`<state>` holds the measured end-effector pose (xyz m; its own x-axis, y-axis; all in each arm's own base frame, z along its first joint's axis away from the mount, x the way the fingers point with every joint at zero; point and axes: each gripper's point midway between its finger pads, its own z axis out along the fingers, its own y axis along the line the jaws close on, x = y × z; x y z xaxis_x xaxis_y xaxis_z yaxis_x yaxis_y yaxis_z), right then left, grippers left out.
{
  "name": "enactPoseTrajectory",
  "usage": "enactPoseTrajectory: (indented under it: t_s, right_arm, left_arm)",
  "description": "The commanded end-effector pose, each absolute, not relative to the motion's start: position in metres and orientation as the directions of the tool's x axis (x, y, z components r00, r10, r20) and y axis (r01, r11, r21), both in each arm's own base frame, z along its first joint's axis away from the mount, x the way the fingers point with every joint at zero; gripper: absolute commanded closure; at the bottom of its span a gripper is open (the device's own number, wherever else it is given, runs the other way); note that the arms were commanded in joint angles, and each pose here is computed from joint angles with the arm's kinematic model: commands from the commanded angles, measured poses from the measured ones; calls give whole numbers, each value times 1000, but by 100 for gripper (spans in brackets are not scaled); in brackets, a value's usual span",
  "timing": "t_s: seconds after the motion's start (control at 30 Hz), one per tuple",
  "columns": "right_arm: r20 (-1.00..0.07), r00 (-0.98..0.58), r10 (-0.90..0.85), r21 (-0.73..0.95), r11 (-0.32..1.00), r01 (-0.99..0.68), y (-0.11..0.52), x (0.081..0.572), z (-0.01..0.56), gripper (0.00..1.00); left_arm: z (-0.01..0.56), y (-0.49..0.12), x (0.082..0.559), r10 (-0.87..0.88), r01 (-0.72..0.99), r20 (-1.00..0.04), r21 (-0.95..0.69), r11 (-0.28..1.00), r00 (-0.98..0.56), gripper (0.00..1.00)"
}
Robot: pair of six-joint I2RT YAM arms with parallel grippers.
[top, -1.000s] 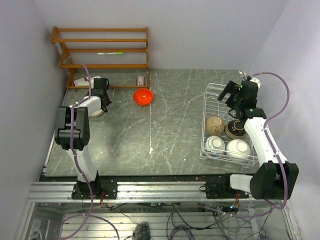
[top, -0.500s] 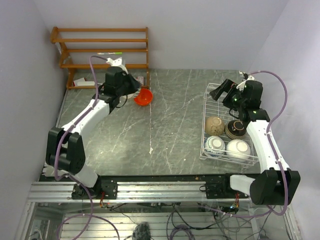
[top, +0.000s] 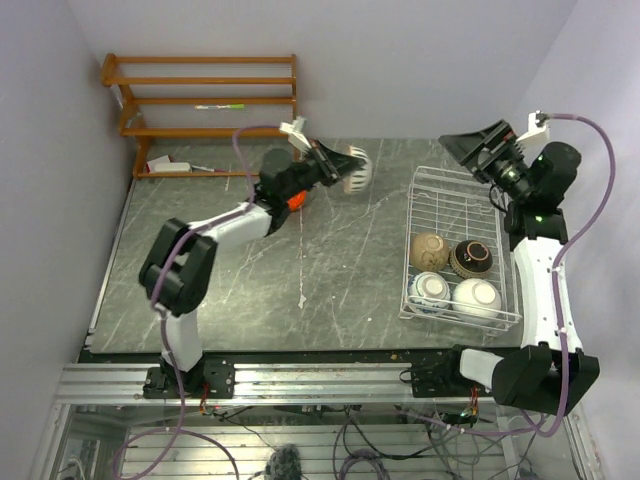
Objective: Load the bowls into the dish rack
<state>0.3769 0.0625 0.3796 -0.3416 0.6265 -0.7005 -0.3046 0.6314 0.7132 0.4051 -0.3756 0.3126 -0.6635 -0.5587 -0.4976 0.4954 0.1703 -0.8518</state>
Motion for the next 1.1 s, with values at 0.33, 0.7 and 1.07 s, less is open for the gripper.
enactPoseTrajectory:
  t_s: [0.33, 0.7, 1.07]
  right_arm:
    - [-746, -264, 612, 666, 682, -301, 42, 373, 404, 0]
    - [-737, -295, 608, 674, 688, -268, 32, 379, 383, 0]
    - [-720, -322, 615, 691, 682, -242, 24, 382, 361, 0]
  left_arm:
    - [360, -495, 341, -394, 501, -348, -765, -405, -851, 93]
    - [296, -550, 352, -335, 409, -280, -808, -424, -900, 93]
    - [266, -569, 369, -345, 382, -237, -805, -454, -908, 93]
